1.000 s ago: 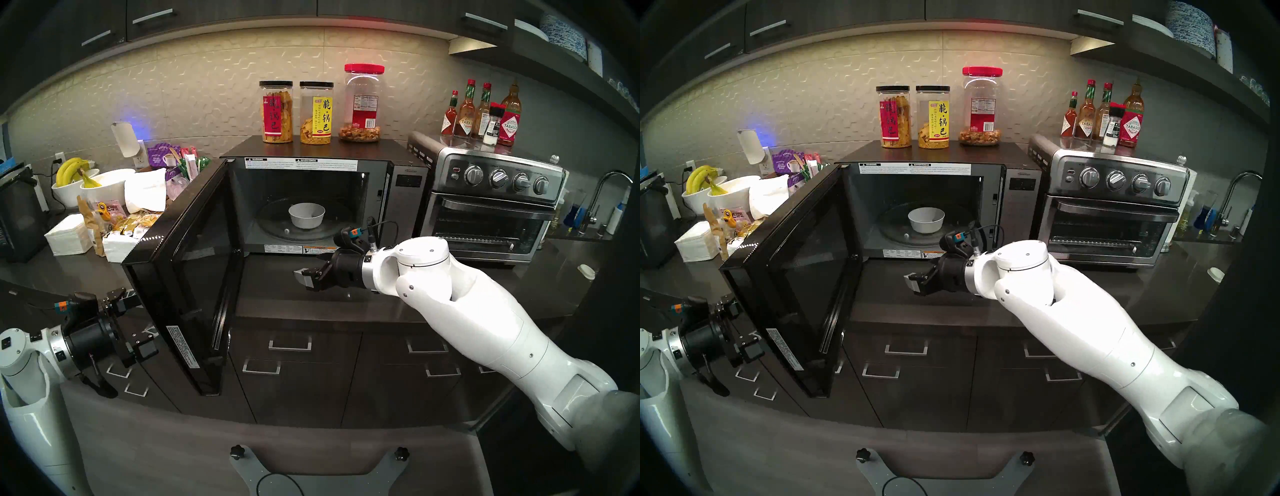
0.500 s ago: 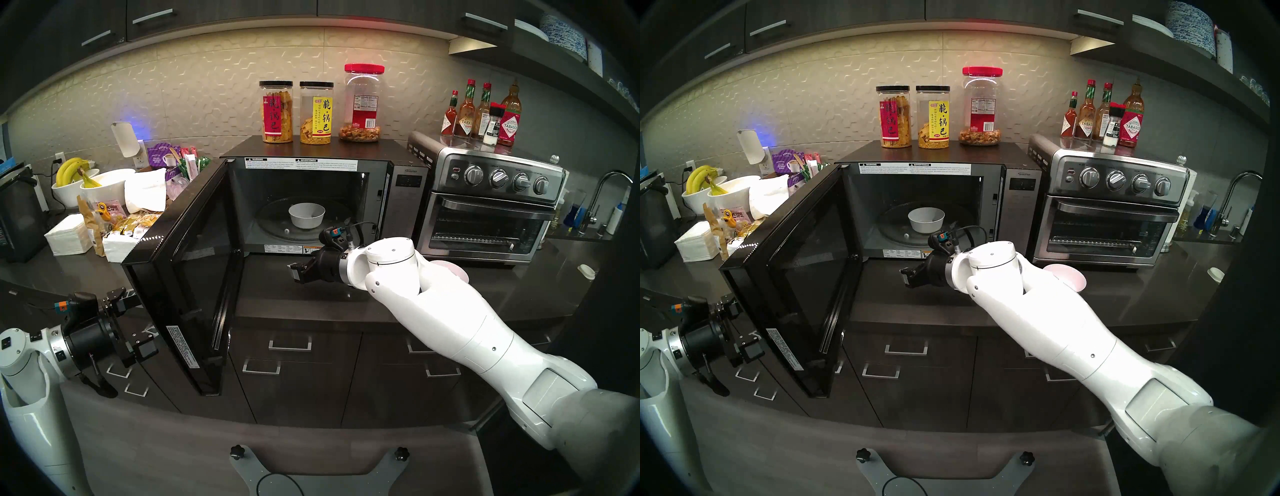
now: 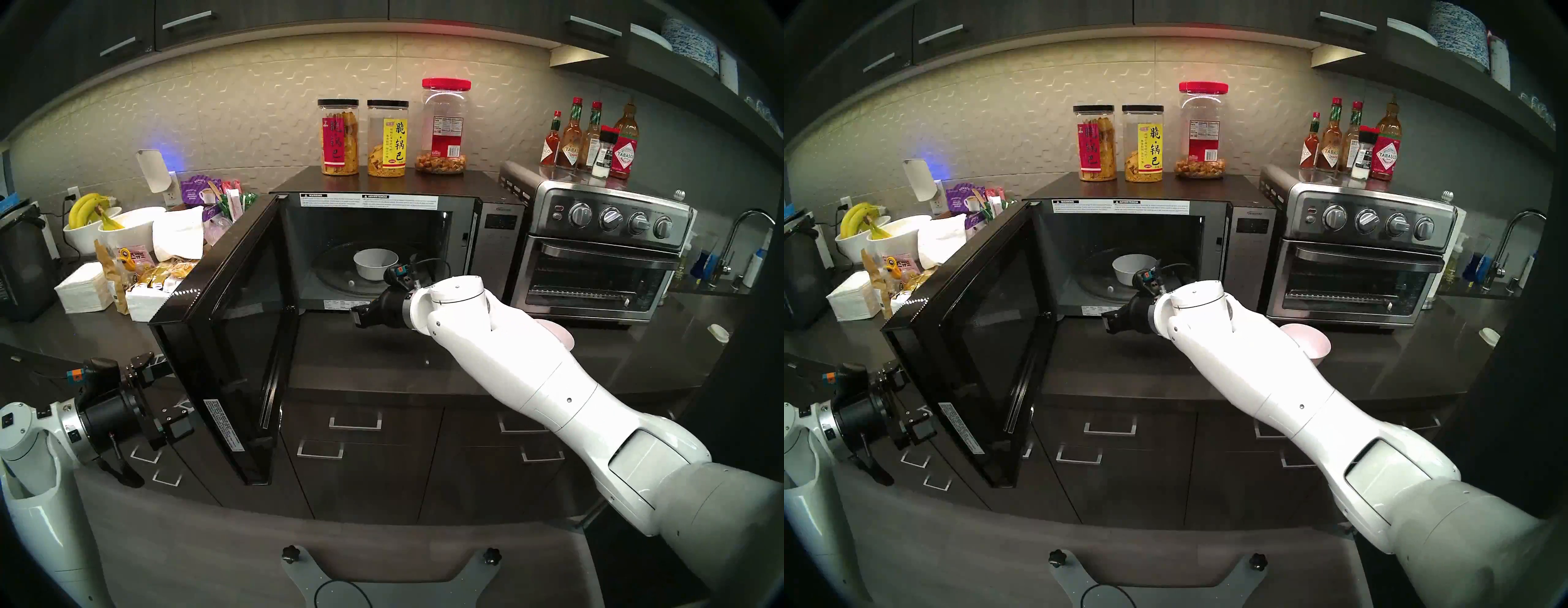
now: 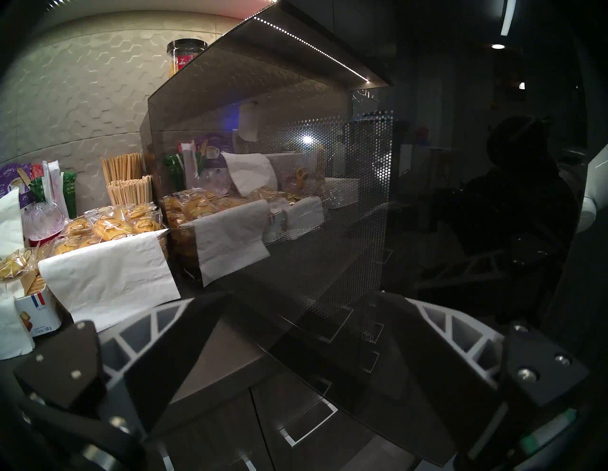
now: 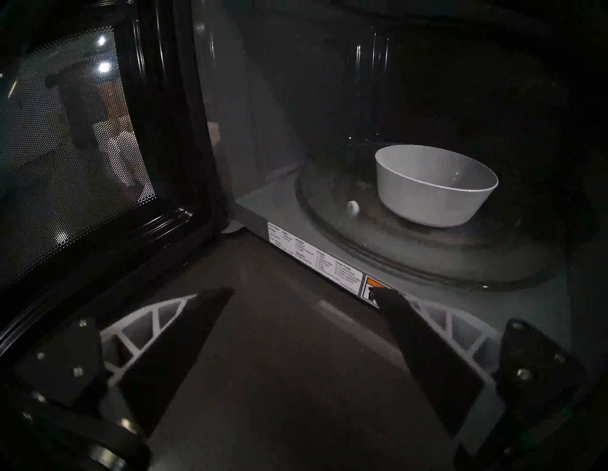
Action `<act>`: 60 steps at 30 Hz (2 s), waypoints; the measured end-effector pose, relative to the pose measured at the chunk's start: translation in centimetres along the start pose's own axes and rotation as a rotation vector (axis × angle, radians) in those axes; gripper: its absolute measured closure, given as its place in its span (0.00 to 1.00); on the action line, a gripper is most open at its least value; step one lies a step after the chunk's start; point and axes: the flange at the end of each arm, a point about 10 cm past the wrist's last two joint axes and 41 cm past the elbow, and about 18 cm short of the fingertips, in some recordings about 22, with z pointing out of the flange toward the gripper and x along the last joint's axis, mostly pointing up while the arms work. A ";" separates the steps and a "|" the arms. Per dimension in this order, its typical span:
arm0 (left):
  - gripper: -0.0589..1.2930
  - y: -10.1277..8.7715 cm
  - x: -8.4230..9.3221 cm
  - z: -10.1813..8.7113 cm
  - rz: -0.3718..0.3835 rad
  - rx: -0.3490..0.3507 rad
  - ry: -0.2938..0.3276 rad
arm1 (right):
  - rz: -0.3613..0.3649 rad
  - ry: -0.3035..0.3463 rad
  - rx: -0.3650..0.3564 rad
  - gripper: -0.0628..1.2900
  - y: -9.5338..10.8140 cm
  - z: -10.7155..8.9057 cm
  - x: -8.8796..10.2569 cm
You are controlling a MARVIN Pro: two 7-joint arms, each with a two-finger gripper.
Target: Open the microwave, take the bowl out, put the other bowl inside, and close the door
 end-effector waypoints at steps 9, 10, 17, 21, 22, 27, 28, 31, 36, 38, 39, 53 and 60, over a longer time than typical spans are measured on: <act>0.05 0.0 0.0 0.0 0.000 0.000 0.000 | -0.014 0.027 0.002 0.05 0.6 0.7 1.2; 0.05 0.0 0.0 0.0 0.000 0.000 0.000 | -0.016 0.029 0.002 0.05 0.6 0.7 1.3; 0.05 0.0 0.0 0.0 0.000 0.000 0.000 | -0.032 0.051 0.011 0.05 0.6 0.6 1.8; 0.05 0.0 0.0 0.0 0.000 0.001 0.000 | -0.037 0.057 0.014 0.05 0.6 0.6 2.0; 0.05 0.0 0.0 0.0 -0.001 0.001 0.000 | -0.038 0.058 0.015 0.05 0.6 0.6 2.0; 0.05 0.0 0.0 0.0 -0.001 0.001 0.000 | -0.041 0.063 0.017 0.05 0.6 0.6 2.2; 0.05 0.0 0.0 0.0 -0.001 0.001 0.000 | -0.042 0.064 0.017 0.05 0.6 0.6 2.2; 0.05 0.0 0.0 0.0 -0.001 0.001 0.000 | -0.044 0.065 0.018 0.05 0.6 0.6 2.3; 0.05 0.0 0.0 0.0 -0.001 0.001 0.000 | -0.046 0.068 0.018 0.05 0.6 0.6 2.4; 0.05 0.0 0.0 0.0 -0.001 0.001 0.000 | -0.046 0.070 0.018 0.05 0.6 0.6 2.4; 0.05 0.0 0.0 0.0 -0.001 0.001 0.000 | -0.046 0.070 0.018 0.05 0.6 0.6 2.4; 0.05 0.0 0.0 0.0 -0.001 0.001 0.000 | -0.043 0.075 0.021 0.05 0.6 0.6 2.6; 0.05 0.0 0.0 0.0 -0.001 0.001 0.000 | -0.044 0.073 0.011 0.05 0.7 0.7 2.6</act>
